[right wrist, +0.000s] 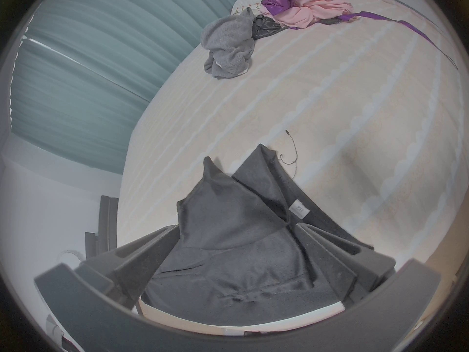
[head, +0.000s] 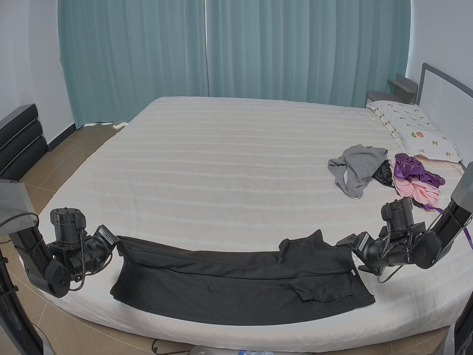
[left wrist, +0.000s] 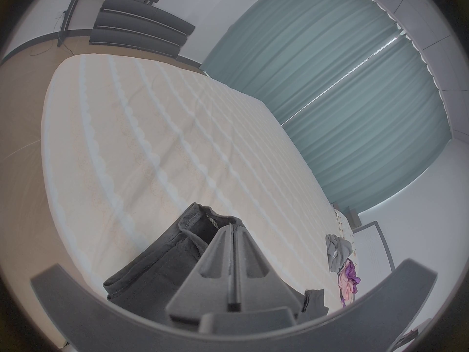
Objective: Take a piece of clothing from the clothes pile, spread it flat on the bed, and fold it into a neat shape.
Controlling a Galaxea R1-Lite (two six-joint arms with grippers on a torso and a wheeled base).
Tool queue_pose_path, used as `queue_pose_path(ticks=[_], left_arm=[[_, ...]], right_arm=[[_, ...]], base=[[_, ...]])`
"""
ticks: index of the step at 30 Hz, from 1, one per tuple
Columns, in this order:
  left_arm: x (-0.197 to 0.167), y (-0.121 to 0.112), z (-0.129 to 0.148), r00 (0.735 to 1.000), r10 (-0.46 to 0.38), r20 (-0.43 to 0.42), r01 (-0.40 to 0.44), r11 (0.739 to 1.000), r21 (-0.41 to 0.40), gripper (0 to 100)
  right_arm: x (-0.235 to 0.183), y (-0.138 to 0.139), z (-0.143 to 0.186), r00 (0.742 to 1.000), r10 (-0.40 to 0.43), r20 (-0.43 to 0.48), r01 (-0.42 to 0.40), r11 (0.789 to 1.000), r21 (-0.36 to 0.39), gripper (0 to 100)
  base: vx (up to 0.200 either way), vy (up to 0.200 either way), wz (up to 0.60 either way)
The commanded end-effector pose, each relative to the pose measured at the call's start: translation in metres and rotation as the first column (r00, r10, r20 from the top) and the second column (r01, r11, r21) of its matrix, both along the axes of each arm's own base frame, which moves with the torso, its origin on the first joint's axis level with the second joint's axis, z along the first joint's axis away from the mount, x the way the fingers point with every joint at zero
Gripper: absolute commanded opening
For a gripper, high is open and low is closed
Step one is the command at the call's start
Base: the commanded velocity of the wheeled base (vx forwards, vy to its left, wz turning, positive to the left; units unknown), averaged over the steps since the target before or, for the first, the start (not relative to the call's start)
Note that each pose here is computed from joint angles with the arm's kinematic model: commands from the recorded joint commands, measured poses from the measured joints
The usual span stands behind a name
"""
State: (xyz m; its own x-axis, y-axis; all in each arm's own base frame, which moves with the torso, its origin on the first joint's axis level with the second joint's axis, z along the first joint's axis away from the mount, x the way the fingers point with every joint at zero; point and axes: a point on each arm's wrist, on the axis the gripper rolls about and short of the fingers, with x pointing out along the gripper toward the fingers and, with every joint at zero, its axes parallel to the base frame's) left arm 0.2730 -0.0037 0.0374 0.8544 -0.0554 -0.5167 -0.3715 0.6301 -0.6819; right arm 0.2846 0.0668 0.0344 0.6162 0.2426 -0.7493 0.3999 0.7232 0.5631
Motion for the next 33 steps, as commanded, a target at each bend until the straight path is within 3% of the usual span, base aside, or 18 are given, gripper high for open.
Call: queue_pose_path(ticks=[1, 7, 15, 16, 24, 33], left_arm=[[0.000, 0.000, 0.000, 1.000, 0.000, 0.002, 0.000, 1.000, 0.000, 0], [0.000, 0.000, 0.000, 1.000, 0.000, 0.001, 0.000, 1.000, 0.000, 0], [0.000, 0.000, -0.001, 1.000, 0.000, -0.004, 0.000, 1.000, 0.000, 0], [0.000, 0.000, -0.001, 1.000, 0.000, -0.002, 0.000, 1.000, 0.000, 0], [0.000, 0.000, -0.001, 1.000, 0.001, -0.002, -0.001, 1.000, 0.001, 0], [-0.001, 0.000, -0.004, 1.000, -0.003, -0.018, 0.003, 1.000, 0.000, 0]], right_arm=[[-0.004, 0.002, -0.009, 0.999, 0.015, -0.032, -0.016, 1.000, -0.025, 100], [0.002, 0.010, -0.028, 0.997, 0.029, -0.072, -0.033, 0.998, -0.049, 100], [0.022, 0.016, -0.027, 0.999, 0.031, -0.034, -0.033, 0.998, -0.057, 100], [0.023, 0.017, -0.029, 0.999, 0.039, -0.035, -0.041, 0.996, -0.074, 0], [0.021, 0.015, -0.026, 0.997, 0.055, -0.045, -0.060, 0.992, -0.114, 0], [0.023, 0.005, 0.018, 0.995, 0.019, 0.097, -0.012, 0.997, -0.074, 0]], base=[[0.000, 0.000, 0.00], [0.000, 0.000, 0.00], [0.000, 0.000, 0.00], [0.000, 0.000, 0.00], [0.000, 0.000, 0.00], [0.000, 0.000, 0.00]])
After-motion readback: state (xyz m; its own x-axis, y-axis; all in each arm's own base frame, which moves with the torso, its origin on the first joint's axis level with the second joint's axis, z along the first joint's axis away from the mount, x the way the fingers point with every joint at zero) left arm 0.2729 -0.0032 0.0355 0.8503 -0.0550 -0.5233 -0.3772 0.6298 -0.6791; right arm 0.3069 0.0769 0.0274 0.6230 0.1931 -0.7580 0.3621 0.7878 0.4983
